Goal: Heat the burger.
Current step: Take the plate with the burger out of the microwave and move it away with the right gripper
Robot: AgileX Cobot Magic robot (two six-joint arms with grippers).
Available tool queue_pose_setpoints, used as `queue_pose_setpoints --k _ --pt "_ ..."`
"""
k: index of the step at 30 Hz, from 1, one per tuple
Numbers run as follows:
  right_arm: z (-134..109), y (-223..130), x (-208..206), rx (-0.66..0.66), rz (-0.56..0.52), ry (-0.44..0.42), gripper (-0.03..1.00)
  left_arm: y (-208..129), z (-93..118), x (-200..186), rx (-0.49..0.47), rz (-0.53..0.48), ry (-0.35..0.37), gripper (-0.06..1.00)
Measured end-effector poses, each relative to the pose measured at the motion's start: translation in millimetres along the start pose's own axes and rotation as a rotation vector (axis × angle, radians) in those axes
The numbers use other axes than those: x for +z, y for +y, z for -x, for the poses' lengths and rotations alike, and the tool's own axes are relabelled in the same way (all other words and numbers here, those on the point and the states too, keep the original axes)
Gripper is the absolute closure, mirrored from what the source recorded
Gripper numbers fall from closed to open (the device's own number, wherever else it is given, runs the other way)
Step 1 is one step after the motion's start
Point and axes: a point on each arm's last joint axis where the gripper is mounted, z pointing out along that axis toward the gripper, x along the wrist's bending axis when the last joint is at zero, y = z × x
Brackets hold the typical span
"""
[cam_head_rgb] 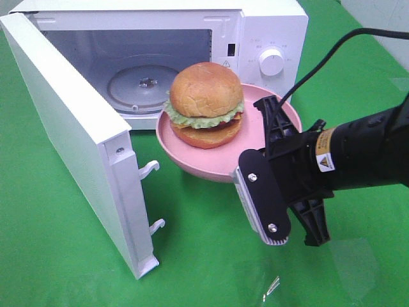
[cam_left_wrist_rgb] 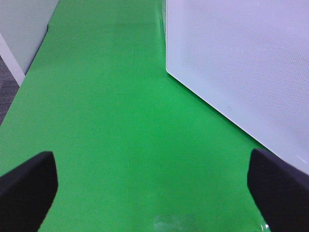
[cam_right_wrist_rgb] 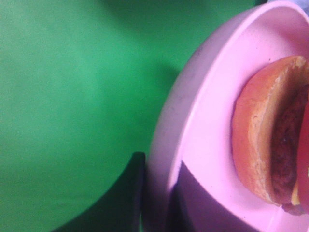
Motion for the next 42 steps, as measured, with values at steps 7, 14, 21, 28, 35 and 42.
queue_pose_setpoints --k 7,14,21,28,35,42 --pt "-17.9 -7.0 -34.7 0.045 -0.037 0.021 0.86 0.0 0.0 0.0 0.0 0.0 0.0 -0.05" --pt "-33.1 -13.0 -71.1 0.073 -0.073 0.019 0.86 0.0 0.0 0.0 0.0 0.0 0.0 -0.05" --pt "-43.7 -19.2 -100.4 0.15 -0.121 0.013 0.86 0.0 0.0 0.0 0.0 0.0 0.0 -0.05" --pt "-48.7 -27.9 -122.2 0.278 -0.205 -0.017 0.86 0.0 0.0 0.0 0.0 0.0 0.0 -0.05" --pt "-51.4 -35.3 -126.1 0.384 -0.289 -0.024 0.86 0.0 0.0 0.0 0.0 0.0 0.0 -0.05" --pt "-50.9 -49.0 -131.1 0.592 -0.438 -0.109 0.86 0.0 0.0 0.0 0.0 0.0 0.0 -0.05"
